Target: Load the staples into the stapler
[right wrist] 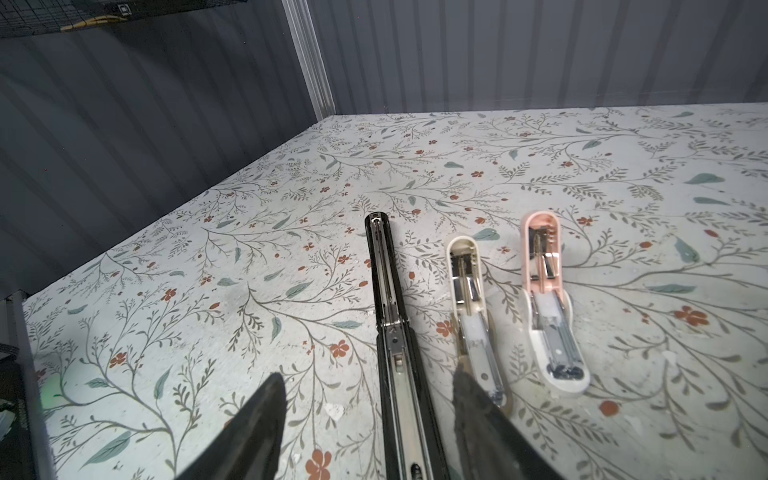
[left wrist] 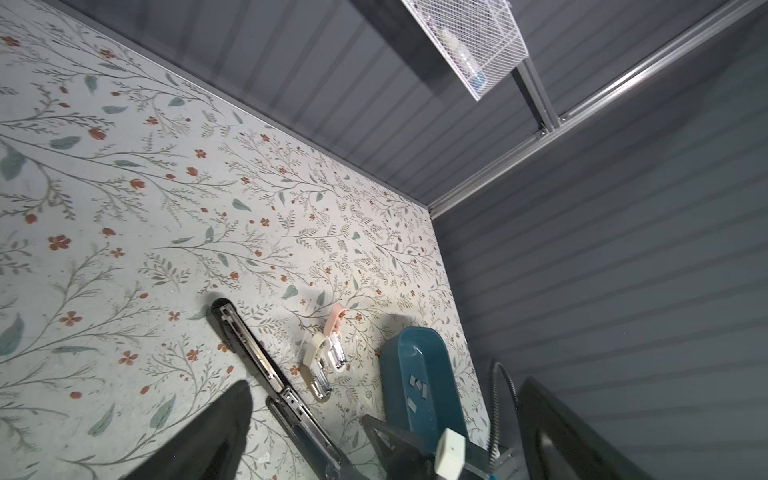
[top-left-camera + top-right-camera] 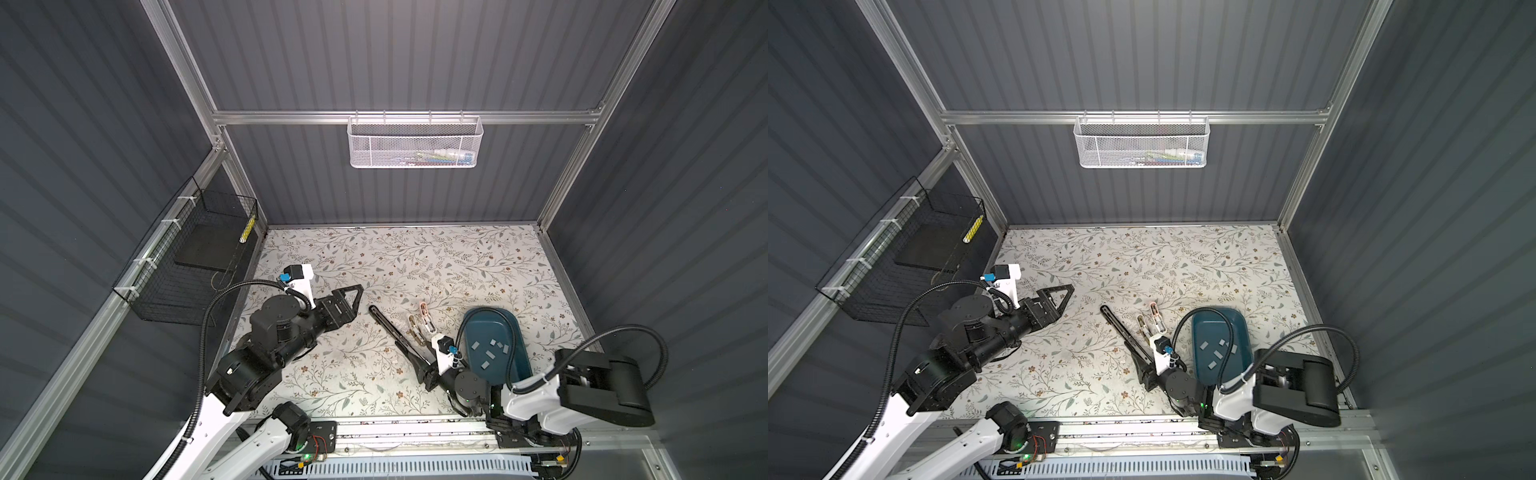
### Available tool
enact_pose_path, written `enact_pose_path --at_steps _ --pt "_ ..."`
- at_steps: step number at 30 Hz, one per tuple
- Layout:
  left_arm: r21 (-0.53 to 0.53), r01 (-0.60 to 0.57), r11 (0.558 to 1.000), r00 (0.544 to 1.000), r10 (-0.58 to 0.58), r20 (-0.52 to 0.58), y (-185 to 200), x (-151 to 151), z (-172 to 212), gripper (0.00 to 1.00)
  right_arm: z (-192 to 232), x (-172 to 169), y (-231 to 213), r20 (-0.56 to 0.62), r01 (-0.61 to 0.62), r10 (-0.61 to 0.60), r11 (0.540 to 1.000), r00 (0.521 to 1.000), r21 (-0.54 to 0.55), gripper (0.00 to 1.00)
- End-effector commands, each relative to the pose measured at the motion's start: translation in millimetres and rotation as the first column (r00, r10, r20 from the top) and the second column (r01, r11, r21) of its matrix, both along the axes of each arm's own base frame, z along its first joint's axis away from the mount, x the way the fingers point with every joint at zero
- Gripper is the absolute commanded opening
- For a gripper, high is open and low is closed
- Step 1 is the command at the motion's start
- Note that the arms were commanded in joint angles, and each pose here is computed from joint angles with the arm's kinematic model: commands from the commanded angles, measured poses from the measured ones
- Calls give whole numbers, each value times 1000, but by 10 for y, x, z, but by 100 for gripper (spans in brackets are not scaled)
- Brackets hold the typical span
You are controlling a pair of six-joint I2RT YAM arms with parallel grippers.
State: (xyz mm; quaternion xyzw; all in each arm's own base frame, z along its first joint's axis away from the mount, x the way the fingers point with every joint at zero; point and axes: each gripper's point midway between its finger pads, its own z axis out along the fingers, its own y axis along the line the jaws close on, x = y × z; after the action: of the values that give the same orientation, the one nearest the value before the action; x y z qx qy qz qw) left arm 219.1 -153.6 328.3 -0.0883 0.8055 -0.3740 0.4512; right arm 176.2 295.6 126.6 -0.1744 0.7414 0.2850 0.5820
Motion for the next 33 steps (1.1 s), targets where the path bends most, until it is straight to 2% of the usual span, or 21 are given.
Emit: enact_pose_path --at_steps 1,2,4,6,8,10,12,14,17,18,20,21,23,25,27,33 --pt "115 -91 989 996 92 -2 139 134 -274 100 104 15 -47 -30 29 -32 994 999 -107 67" --pt "141 -110 984 994 108 16 163 178 -318 100 194 24 -74 -32 38 -43 992 999 -124 70" --pt "215 -222 951 974 226 7 362 267 -471 100 491 87 -232 -35 99 -105 984 994 -148 74" --pt "328 -240 914 971 229 73 424 351 -504 100 666 178 -449 -75 146 -161 974 984 -175 73" --pt "452 -322 832 945 312 100 639 412 -631 100 755 259 -724 -199 178 -214 967 956 -184 69" --pt "573 -412 709 898 423 122 895 460 -849 100 765 323 -1114 -324 249 -307 946 895 -208 61" --pt "671 -338 659 926 362 111 851 494 -1067 100 774 302 -1465 -375 338 -406 911 833 -236 60" --pt "702 -312 640 933 344 102 838 503 -1224 100 728 218 -1759 -403 395 -489 869 774 -297 61" --pt "698 -314 644 936 334 113 841 491 -1411 100 604 38 -2143 -446 457 -609 791 656 -407 60" --pt "698 -316 643 936 333 117 851 482 -1493 100 544 -19 -2202 -463 460 -625 778 628 -427 59" --pt "701 -328 634 930 347 121 885 473 -1641 100 415 -90 -2198 -509 442 -618 786 599 -433 57" --pt "692 -343 636 923 366 120 905 470 -1671 100 341 -116 -2125 -543 410 -587 809 600 -421 56" --pt "689 -318 652 937 328 123 838 489 -1674 100 243 -136 -2049 -591 389 -559 829 582 -402 55" --pt "693 -356 628 921 362 145 900 505 -1641 100 112 -139 -2035 -632 388 -556 831 540 -399 55" --pt "709 -354 611 918 371 139 912 517 -1674 100 13 -106 -2002 -670 388 -541 839 509 -382 55" --pt "721 -337 605 924 359 130 860 569 -1748 100 -181 133 -1927 -744 423 -484 857 462 -295 55"
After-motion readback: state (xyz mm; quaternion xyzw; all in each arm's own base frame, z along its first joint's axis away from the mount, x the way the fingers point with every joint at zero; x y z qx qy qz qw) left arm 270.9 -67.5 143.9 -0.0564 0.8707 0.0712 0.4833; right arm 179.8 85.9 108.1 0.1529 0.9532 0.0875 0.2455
